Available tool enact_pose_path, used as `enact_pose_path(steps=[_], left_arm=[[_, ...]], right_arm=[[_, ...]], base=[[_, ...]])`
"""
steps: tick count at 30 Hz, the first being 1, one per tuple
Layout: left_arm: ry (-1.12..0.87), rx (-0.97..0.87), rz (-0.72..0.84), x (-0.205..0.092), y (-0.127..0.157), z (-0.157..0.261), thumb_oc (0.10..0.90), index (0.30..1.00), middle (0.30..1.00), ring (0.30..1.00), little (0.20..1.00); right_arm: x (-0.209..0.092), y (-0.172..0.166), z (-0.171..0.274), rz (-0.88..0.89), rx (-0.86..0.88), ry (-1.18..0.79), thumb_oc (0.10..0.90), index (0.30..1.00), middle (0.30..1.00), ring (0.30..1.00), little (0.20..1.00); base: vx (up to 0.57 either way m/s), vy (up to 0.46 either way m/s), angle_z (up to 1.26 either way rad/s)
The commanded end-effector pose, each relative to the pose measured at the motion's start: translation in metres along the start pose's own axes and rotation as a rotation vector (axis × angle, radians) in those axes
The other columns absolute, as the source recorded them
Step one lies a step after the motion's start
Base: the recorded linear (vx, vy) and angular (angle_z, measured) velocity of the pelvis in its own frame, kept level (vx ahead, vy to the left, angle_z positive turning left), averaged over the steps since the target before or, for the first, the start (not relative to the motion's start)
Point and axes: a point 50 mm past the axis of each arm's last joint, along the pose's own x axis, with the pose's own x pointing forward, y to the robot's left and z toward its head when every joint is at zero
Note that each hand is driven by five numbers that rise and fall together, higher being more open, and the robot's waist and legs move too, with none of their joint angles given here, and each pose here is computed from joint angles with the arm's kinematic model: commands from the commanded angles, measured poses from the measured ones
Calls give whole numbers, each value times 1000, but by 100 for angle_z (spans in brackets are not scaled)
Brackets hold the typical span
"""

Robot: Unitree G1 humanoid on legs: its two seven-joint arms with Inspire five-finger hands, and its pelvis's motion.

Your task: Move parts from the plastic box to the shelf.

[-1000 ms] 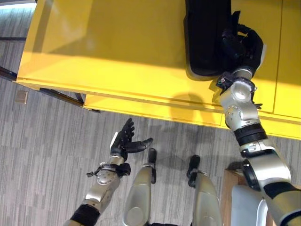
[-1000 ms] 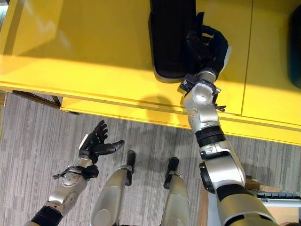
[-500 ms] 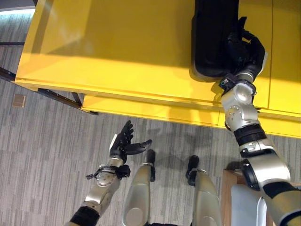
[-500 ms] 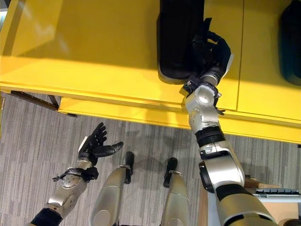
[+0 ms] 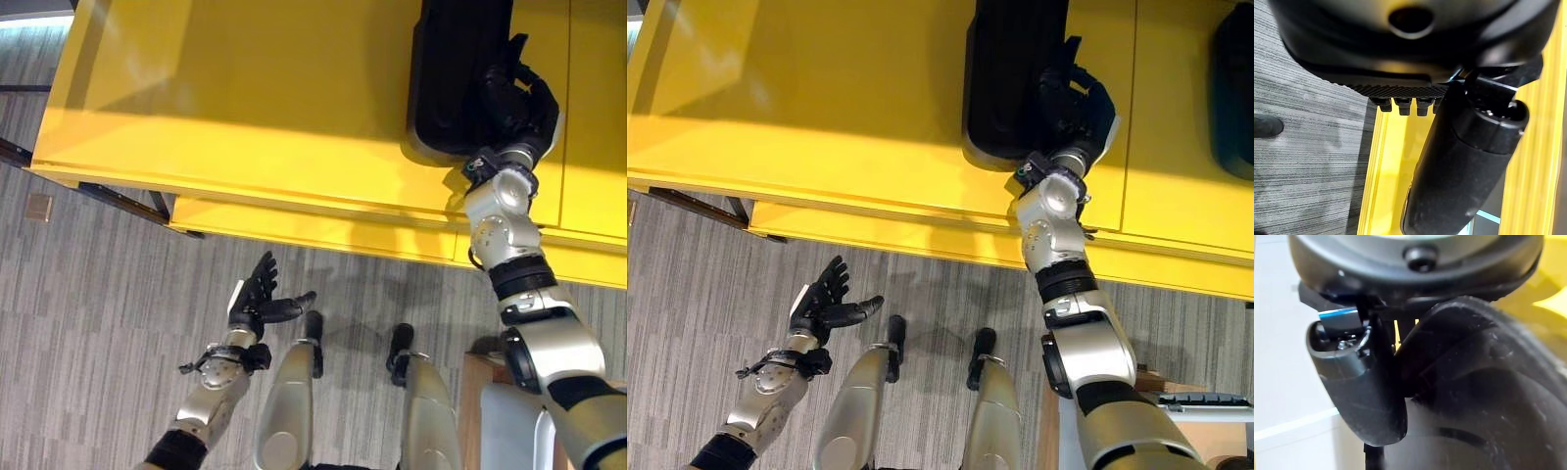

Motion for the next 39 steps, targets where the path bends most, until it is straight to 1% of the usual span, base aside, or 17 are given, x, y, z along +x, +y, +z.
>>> enact_pose_path(steps=[1, 15, 30, 31, 32, 36, 39], left_arm=[[-137, -27, -34, -7, -2, 25, 900, 1000, 1000, 1000, 1000], [-131, -42, -22, -7, -3, 23, 900, 1000, 1000, 1000, 1000], [-137, -44, -18, -6, -3, 24, 900, 1000, 1000, 1000, 1000], [-137, -46, -17, -6, -4, 24, 900, 1000, 1000, 1000, 1000], [-136, -45, -17, -6, -4, 24, 900, 1000, 1000, 1000, 1000], [-131, -43, -6, -6, -3, 23, 900, 1000, 1000, 1000, 1000], [-128, -43, 1, -6, -4, 23, 900, 1000, 1000, 1000, 1000]], right_arm=[[20, -14, 55, -96, 113, -190, 400, 300, 300, 300, 300], [18, -28, 53, -140, 143, -203, 400, 300, 300, 300, 300], [15, -28, 54, -148, 127, -223, 404, 305, 305, 305, 305], [14, -28, 53, -152, 131, -222, 706, 728, 728, 728, 728], [14, -27, 53, -153, 131, -222, 900, 1000, 1000, 1000, 1000], [7, -24, 55, -156, 189, -241, 900, 1000, 1000, 1000, 1000], [-4, -16, 57, -134, 233, -273, 900, 1000, 1000, 1000, 1000]], base=[[0, 0, 0], [0, 0, 0], [0, 0, 0], [0, 0, 0], [0, 0, 0], [0, 0, 0], [0, 0, 0]])
